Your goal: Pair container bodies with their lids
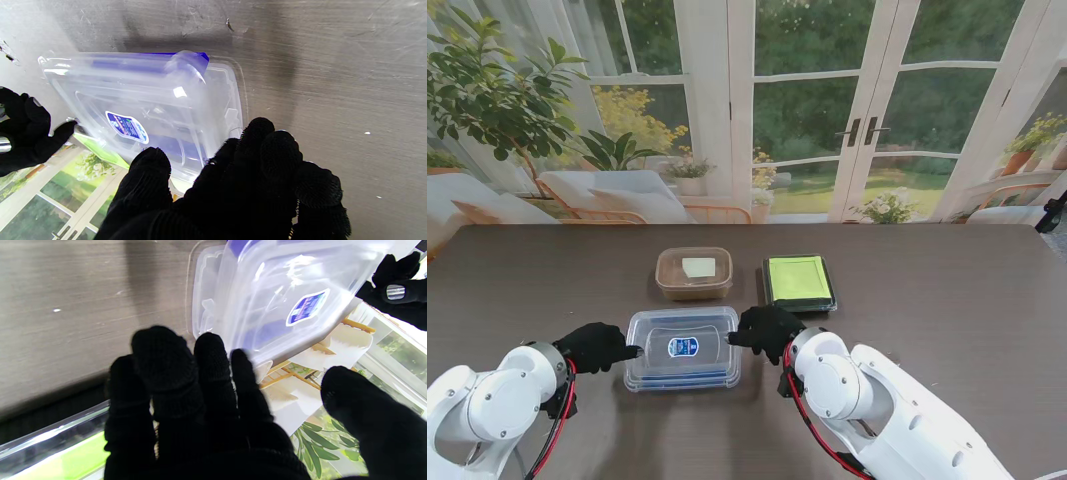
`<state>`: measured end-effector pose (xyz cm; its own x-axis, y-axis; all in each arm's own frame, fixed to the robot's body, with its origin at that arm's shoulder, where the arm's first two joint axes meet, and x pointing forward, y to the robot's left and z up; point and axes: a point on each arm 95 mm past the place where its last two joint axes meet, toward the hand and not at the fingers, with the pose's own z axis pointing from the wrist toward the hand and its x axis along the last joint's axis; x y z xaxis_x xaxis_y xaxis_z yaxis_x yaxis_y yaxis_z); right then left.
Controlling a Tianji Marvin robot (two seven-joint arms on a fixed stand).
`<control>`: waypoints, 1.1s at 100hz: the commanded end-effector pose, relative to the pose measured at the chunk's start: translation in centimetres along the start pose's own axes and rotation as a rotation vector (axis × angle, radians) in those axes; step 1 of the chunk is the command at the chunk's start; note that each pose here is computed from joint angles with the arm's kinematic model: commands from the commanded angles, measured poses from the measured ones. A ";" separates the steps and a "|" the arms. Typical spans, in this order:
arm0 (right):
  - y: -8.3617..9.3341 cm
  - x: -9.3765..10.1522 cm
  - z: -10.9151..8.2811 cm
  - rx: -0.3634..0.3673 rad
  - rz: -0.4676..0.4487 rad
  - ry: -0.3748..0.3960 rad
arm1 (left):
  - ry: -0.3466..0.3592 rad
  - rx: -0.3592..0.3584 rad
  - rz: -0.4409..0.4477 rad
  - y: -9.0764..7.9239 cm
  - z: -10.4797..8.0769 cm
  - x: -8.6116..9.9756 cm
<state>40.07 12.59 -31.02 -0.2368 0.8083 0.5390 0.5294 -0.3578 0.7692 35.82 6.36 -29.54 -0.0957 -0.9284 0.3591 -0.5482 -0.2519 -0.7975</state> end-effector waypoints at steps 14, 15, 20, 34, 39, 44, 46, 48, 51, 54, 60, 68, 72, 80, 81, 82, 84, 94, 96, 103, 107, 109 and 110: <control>-0.8 0.9 1.0 0.034 0.021 0.011 | 0.024 -0.034 -0.021 0.0 1.0 0.1; -0.8 0.9 1.1 0.035 0.022 0.011 | 0.024 -0.034 -0.022 0.0 1.0 0.1; -0.9 0.8 1.3 0.039 0.023 0.008 | 0.025 -0.037 -0.028 0.0 1.3 -0.1; -1.1 0.7 1.9 0.047 0.030 0.000 | 0.024 -0.048 -0.031 -0.1 1.8 -0.4; -1.1 0.6 2.1 0.046 0.033 -0.002 | 0.022 -0.051 -0.030 -0.1 1.9 -0.5; -1.1 0.6 2.2 0.042 0.036 -0.002 | 0.019 -0.054 -0.032 -0.1 2.0 -0.6; -1.0 0.7 2.1 0.039 0.039 -0.001 | 0.018 -0.055 -0.033 -0.1 2.0 -0.7; -0.9 0.8 1.9 0.035 0.041 0.000 | 0.017 -0.057 -0.033 -0.1 2.0 -0.7; -0.6 1.1 1.5 0.031 0.044 0.001 | 0.015 -0.059 -0.032 -0.1 2.1 -0.8; -0.4 1.2 1.3 0.029 0.046 0.001 | 0.013 -0.062 -0.032 -0.2 2.1 -0.8; -0.1 1.4 1.2 0.027 0.048 0.001 | 0.011 -0.065 -0.033 -0.2 2.2 -0.9; 0.2 1.6 1.2 0.025 0.046 0.002 | 0.010 -0.066 -0.035 -0.2 2.2 -0.9; 0.3 1.7 1.2 0.023 0.046 0.003 | 0.008 -0.067 -0.035 -0.2 2.2 -0.9; 0.6 1.8 1.4 0.020 0.044 0.002 | 0.004 -0.068 -0.036 -0.3 2.2 -0.9; 0.6 1.8 1.4 0.019 0.044 0.002 | 0.003 -0.068 -0.036 -0.3 2.2 -0.9; 0.7 1.8 1.4 0.018 0.043 0.001 | 0.002 -0.068 -0.037 -0.3 2.2 -0.9; 0.8 1.9 1.4 0.015 0.042 0.000 | 0.001 -0.068 -0.037 -0.2 2.1 -0.9; 1.4 1.7 1.3 -0.014 0.021 -0.016 | -0.004 -0.067 -0.040 -0.2 2.1 -0.9; 1.6 1.7 1.3 -0.017 0.015 -0.020 | -0.005 -0.068 -0.041 -0.2 2.1 -0.9; 2.0 1.3 1.2 -0.023 -0.011 -0.042 | -0.006 -0.070 -0.043 -0.1 2.1 -0.9; 2.2 1.1 1.1 -0.025 -0.026 -0.057 | -0.006 -0.072 -0.043 -0.1 2.1 -0.9; 2.2 1.0 1.0 -0.027 -0.034 -0.065 | -0.005 -0.073 -0.043 -0.1 2.1 -0.9; 2.2 0.9 1.0 -0.028 -0.039 -0.069 | -0.005 -0.073 -0.044 -0.1 2.1 -0.9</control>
<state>41.82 13.41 -29.28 -0.2108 0.8437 0.4937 0.4880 -0.3468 0.8010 38.29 6.69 -29.61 -0.0810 -0.9184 0.3874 -0.5679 -0.2768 -0.7751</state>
